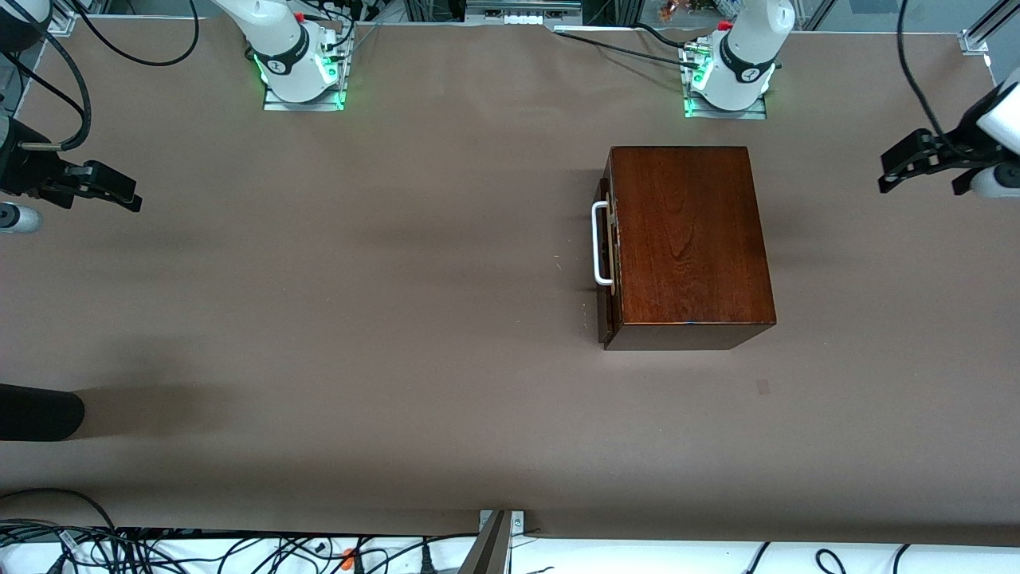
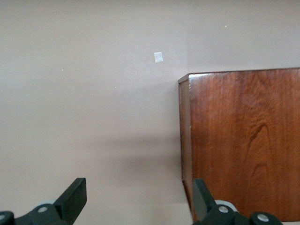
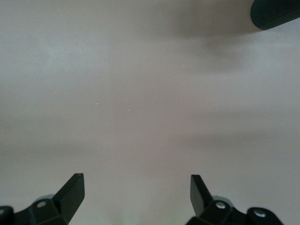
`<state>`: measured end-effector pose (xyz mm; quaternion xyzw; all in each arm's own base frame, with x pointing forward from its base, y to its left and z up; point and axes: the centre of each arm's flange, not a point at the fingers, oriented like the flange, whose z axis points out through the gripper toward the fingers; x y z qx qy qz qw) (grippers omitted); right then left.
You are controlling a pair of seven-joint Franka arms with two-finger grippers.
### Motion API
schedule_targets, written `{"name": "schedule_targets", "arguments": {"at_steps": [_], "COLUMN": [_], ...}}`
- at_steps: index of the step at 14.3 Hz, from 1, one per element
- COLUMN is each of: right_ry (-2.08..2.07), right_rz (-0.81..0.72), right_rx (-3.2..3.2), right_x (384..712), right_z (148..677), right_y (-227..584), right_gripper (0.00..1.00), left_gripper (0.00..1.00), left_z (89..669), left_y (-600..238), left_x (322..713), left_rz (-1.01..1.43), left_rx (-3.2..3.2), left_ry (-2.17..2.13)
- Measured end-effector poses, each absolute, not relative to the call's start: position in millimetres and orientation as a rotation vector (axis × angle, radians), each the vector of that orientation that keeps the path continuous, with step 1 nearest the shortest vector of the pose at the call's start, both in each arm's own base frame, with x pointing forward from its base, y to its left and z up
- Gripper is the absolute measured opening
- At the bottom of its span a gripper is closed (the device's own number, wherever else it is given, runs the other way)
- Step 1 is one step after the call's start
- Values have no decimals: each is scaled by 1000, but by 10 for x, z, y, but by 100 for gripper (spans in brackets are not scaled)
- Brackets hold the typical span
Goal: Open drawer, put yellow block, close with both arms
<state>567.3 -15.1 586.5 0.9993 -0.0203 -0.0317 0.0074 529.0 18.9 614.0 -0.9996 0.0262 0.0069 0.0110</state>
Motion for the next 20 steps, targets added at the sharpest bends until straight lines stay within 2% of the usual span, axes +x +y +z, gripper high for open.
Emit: {"name": "schedule_targets", "arguments": {"at_steps": [7, 20], "right_ry": [-64, -64], "right_rz": [-100, -102], "right_rx": [3124, 3124], "right_x": [5674, 5673], "right_z": [5860, 5859], "right_y": [-151, -151], "right_gripper": [100, 100], "left_gripper": [100, 100], "left_z": [5962, 6011], "left_y": [44, 0], "left_x": [5287, 5469], "left_rz": [64, 82], "left_rx": [-3117, -3137], "left_ry": [155, 159]}}
